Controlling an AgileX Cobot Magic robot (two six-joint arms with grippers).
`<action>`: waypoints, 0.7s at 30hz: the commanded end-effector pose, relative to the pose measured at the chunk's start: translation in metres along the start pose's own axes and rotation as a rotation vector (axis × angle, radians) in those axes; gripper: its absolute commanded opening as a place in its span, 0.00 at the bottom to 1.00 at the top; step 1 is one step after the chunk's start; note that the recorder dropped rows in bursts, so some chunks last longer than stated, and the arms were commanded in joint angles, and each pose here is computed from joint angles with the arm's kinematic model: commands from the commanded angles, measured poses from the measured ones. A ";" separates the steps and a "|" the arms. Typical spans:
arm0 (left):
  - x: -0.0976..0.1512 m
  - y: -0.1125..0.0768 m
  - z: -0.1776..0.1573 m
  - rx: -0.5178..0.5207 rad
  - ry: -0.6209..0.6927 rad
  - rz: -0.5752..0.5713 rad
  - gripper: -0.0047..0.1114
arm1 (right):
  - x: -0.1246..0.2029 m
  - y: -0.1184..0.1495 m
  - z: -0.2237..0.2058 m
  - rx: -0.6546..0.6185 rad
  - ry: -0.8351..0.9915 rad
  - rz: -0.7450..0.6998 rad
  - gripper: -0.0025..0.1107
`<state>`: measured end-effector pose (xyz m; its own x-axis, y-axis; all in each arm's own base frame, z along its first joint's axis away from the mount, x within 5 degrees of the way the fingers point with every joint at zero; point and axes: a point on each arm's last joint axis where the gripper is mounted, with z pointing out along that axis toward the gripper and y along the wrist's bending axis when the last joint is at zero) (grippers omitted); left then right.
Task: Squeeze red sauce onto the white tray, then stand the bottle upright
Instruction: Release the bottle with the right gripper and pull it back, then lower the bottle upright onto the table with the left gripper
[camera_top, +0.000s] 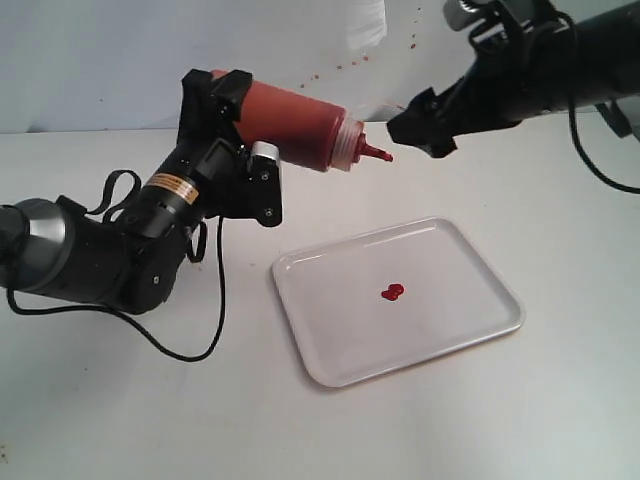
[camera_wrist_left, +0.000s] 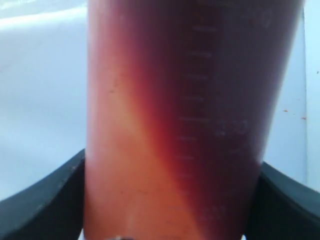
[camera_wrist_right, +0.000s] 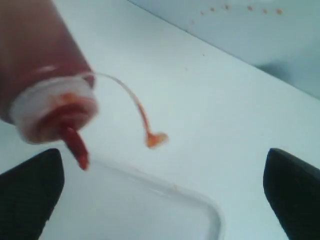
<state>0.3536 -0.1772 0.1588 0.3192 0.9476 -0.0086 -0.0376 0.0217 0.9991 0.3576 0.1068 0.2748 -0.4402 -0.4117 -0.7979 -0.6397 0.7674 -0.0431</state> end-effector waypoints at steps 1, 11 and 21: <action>0.006 0.001 -0.014 -0.062 0.028 -0.198 0.04 | 0.029 -0.023 -0.005 0.062 0.012 0.103 0.95; 0.052 -0.021 -0.043 -0.014 0.131 -0.900 0.04 | 0.050 -0.015 -0.003 -0.060 -0.135 0.164 0.95; 0.079 -0.033 -0.083 0.335 -0.085 -1.508 0.04 | 0.052 0.020 0.003 -0.493 -0.332 0.103 0.95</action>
<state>0.3080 -0.0745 0.1108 -0.1168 0.1981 -0.9732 0.4121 0.9012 0.1340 0.3287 0.0967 0.2357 -0.3648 -0.1406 -0.9204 -0.8003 0.5526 0.2328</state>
